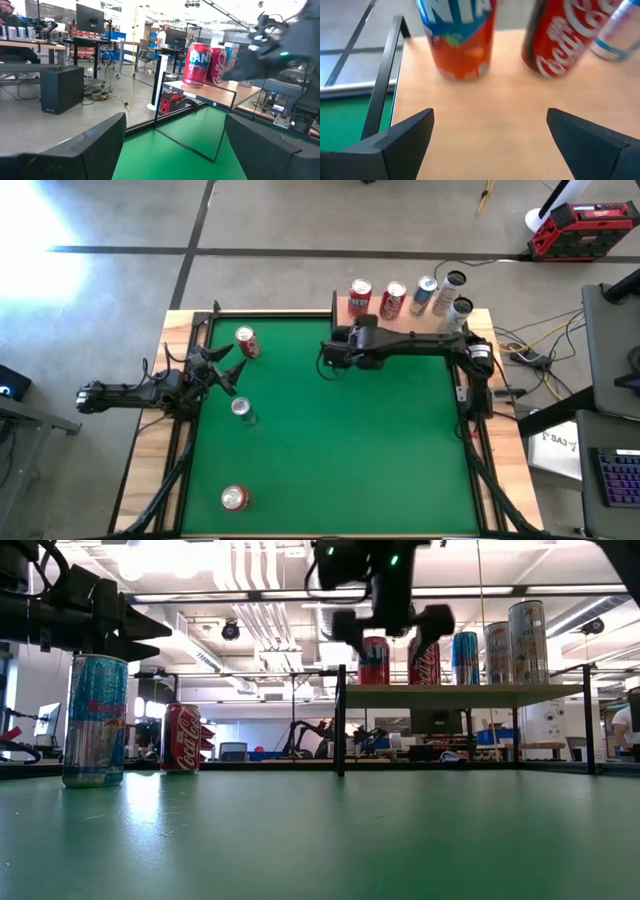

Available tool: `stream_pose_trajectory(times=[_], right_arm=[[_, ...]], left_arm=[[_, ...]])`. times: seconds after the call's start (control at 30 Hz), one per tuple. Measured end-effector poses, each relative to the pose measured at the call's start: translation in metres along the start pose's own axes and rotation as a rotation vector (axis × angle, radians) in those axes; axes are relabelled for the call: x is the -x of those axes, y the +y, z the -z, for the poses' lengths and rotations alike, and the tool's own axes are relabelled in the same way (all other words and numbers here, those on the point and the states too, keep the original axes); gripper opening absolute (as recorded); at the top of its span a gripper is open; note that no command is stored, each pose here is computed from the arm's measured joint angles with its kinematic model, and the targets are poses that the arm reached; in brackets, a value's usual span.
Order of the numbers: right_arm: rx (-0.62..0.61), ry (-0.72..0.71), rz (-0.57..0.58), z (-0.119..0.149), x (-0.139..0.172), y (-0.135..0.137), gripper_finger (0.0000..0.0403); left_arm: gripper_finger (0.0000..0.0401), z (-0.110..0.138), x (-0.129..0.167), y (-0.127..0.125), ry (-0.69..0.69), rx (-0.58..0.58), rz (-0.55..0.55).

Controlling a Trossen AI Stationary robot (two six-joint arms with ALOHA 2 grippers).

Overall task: Place canned beverage on shelf
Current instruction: Put the blue soda can on the shelf aligned with the other blue soda can

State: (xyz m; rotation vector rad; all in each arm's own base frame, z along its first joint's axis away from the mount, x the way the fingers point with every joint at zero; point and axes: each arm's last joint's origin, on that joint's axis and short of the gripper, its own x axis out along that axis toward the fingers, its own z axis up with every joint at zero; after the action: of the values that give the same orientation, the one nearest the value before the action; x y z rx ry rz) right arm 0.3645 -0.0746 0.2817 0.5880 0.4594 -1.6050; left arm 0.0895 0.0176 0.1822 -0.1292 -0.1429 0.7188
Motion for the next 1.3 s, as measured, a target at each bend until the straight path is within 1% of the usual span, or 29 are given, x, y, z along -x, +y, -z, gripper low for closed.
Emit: stream_pose_trajectory(times=[0.1, 0.27, 0.37, 0.53, 0.7, 0.8, 0.93, 1.07, 1.17, 1.23, 1.3], right_arm=[[0.034, 0.055, -0.024, 0.005, 0.026, -0.012, 0.0380], [0.115, 0.135, -0.114, 0.019, 0.070, -0.028, 0.0380], [0.175, 0.160, -0.171, 0.036, 0.092, -0.033, 0.0380], [0.259, 0.160, -0.232, 0.078, 0.119, -0.035, 0.0380], [0.254, 0.138, -0.252, 0.108, 0.129, -0.035, 0.0380], [0.244, 0.166, -0.262, 0.119, 0.134, -0.035, 0.0380], [0.232, 0.208, -0.293, 0.125, 0.139, -0.034, 0.0380], [0.201, 0.228, -0.365, 0.132, 0.141, -0.023, 0.0380], [0.193, 0.227, -0.440, 0.143, 0.138, -0.008, 0.0380], [0.219, 0.214, -0.509, 0.152, 0.136, 0.006, 0.0380], [0.273, 0.189, -0.581, 0.161, 0.134, 0.020, 0.0380]], left_arm=[[0.0324, 0.000, 0.000, 0.000, 0.000, 0.000, 0.000], [0.0324, 0.000, 0.000, 0.000, 0.000, 0.000, 0.000], [0.0324, 0.000, 0.000, 0.000, 0.000, -0.001, 0.000], [0.0324, 0.000, 0.000, 0.000, 0.000, 0.000, 0.000], [0.0324, 0.000, 0.000, 0.000, 0.000, 0.000, 0.000], [0.0324, 0.000, 0.000, 0.000, 0.000, 0.000, 0.000], [0.0324, 0.000, 0.000, 0.000, 0.000, -0.001, 0.000], [0.0324, 0.000, 0.000, 0.000, 0.000, 0.000, 0.000], [0.0324, 0.000, 0.000, 0.000, 0.000, 0.000, 0.000], [0.0324, 0.000, 0.000, 0.000, 0.000, 0.000, 0.000], [0.0324, 0.000, 0.000, 0.000, 0.000, 0.000, 0.000]])
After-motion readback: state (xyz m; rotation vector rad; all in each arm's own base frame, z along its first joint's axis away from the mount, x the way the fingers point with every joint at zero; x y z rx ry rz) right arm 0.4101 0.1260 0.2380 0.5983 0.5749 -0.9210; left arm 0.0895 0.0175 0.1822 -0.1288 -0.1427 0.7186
